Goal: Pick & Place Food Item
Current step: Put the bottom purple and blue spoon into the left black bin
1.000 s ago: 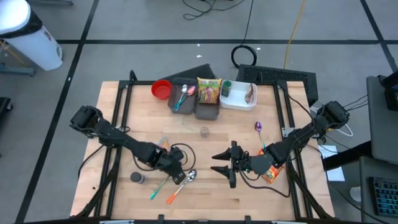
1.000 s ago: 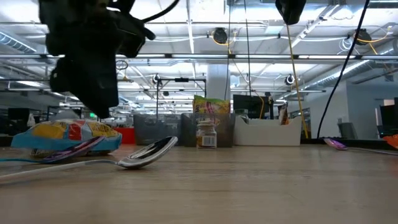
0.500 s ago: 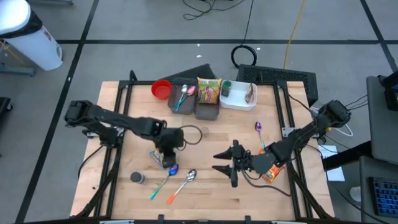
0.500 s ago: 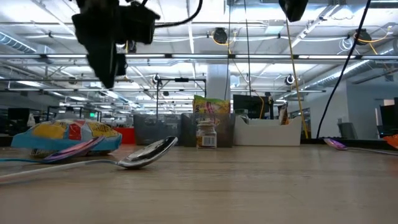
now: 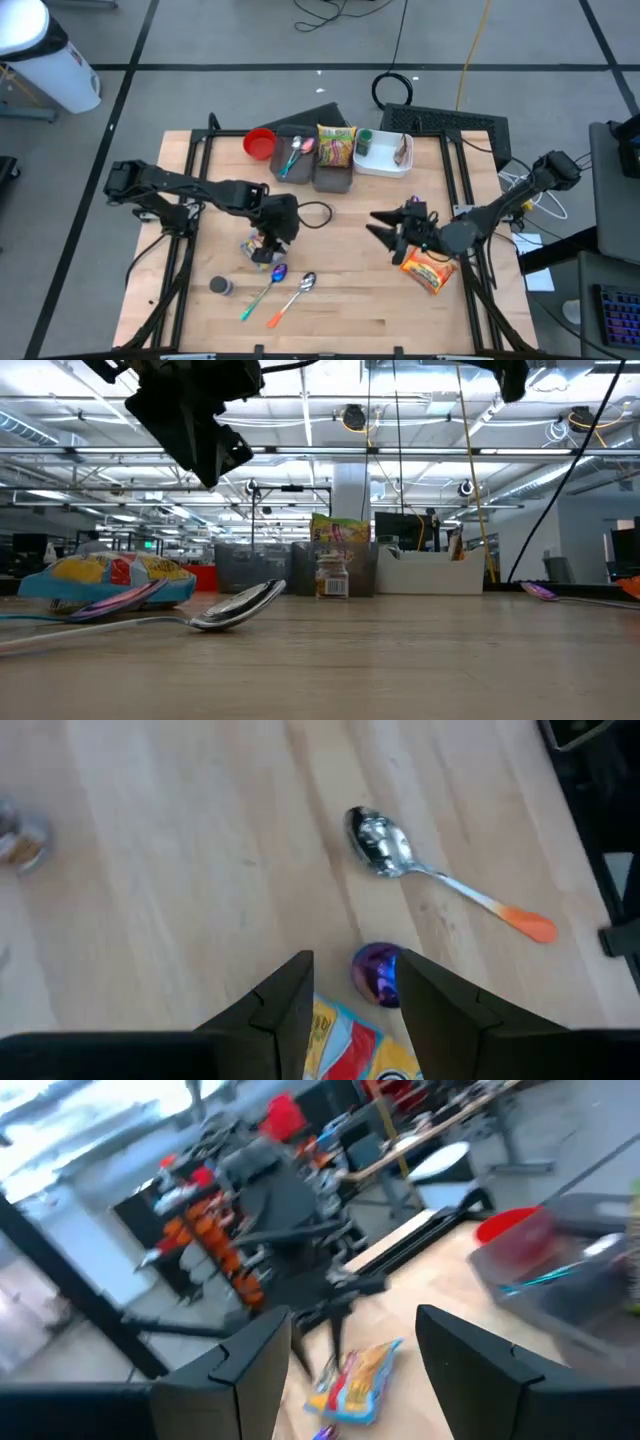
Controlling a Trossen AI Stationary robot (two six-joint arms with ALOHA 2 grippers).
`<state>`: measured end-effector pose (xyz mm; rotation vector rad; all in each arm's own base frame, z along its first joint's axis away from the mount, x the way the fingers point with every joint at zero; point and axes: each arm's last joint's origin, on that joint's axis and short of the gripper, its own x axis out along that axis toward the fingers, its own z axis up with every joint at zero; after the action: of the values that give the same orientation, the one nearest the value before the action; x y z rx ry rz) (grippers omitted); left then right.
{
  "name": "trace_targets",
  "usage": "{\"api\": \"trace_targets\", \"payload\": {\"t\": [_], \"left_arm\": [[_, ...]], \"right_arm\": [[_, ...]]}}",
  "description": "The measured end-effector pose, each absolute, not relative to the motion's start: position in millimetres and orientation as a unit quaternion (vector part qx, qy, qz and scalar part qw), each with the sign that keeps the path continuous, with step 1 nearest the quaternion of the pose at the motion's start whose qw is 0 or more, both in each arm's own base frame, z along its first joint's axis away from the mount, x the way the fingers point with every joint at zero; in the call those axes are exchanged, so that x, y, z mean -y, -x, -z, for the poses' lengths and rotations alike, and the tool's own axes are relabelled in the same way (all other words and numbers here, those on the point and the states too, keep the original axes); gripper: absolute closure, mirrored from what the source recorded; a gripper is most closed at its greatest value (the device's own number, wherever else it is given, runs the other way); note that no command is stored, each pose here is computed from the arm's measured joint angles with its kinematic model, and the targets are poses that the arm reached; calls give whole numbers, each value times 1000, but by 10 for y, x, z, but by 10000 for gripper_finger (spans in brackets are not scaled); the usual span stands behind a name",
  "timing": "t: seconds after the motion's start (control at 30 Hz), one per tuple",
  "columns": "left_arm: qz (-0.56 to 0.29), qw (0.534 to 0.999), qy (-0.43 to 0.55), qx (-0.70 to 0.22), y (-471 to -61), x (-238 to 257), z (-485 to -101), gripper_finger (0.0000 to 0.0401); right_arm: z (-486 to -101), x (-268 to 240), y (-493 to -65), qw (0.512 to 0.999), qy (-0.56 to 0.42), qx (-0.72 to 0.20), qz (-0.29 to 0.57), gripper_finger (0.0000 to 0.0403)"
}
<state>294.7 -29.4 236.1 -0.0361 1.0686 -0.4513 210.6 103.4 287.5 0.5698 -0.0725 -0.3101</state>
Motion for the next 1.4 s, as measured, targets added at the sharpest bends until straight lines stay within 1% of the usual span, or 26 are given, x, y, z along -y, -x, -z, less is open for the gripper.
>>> {"api": "trace_targets", "payload": {"t": [0.3, 0.47, 0.67, 0.97, 1.1, 1.4], "left_arm": [[273, 795, 65, -538, -3133, 253, -1961, 252], [297, 782, 55, -545, -3183, 255, -1806, 252], [317, 763, 68, -559, -3235, 267, -1609, 252], [334, 755, 63, -561, -3257, 273, -1503, 252], [347, 739, 80, -572, -3244, 281, -1437, 252], [364, 726, 73, -579, -3200, 288, -1433, 252]], "right_arm": [[-2709, -905, -1937, 935, -309, 77, 158, 193], [-2638, -884, -1905, 932, -317, 78, 159, 193], [-2624, -879, -1903, 931, -320, 77, 159, 193], [-2620, -879, -1903, 931, -318, 76, 160, 193], [-2619, -879, -1904, 931, -320, 76, 160, 193], [-2606, -835, -1925, 928, -321, 75, 171, 193]]}}
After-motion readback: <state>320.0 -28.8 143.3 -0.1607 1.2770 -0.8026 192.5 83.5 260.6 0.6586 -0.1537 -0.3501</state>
